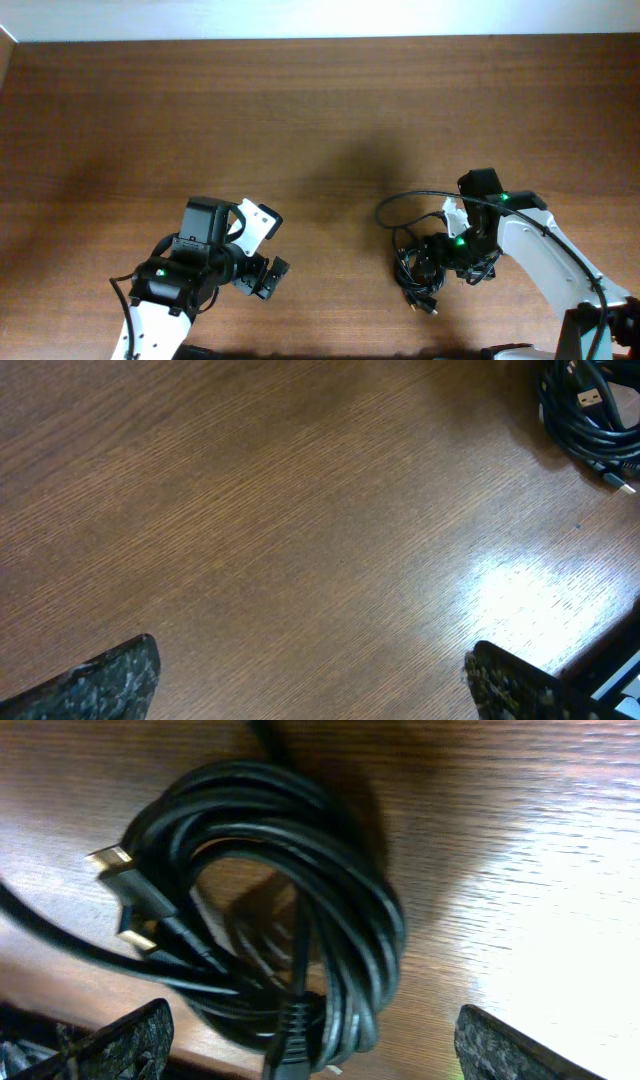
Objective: Untangle cables
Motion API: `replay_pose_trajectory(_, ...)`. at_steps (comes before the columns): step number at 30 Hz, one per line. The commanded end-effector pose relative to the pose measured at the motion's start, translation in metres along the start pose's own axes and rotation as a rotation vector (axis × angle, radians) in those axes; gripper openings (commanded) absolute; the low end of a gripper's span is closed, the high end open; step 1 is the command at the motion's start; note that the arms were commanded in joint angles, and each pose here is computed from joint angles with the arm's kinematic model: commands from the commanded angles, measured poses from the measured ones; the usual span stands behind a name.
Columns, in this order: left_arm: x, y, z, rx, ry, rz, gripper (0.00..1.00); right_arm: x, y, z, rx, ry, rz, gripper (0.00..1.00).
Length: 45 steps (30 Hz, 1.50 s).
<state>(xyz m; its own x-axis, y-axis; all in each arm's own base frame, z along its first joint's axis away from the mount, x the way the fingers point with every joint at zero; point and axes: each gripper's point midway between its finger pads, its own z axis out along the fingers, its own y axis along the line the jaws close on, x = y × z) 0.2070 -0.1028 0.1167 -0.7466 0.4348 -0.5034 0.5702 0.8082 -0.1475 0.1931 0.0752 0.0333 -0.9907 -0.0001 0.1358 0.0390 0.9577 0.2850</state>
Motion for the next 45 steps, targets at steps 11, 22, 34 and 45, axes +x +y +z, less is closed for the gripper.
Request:
replay_pose_trajectory(11, -0.006, 0.0, -0.004, -0.004, -0.018, 0.024, 0.99, -0.006, -0.016, 0.029, 0.038, -0.072, 0.044, 0.32)
replay_pose_trajectory(22, -0.006, -0.001, -0.004, 0.001, -0.019, -0.007, 0.99, -0.065, 0.088, -0.006, -0.542, -0.351, -0.242, 0.04)
replay_pose_trajectory(34, -0.095, -0.038, -0.046, 0.225, -0.243, -0.16, 0.98, -0.143, 0.132, -0.099, -0.579, -0.945, -0.667, 0.04)
replay_pose_trajectory(45, -0.138, -0.061, -0.016, 0.264, -0.103, -0.08, 0.98, -0.093, 0.17, -0.141, -0.85, -0.927, -0.906, 0.04)
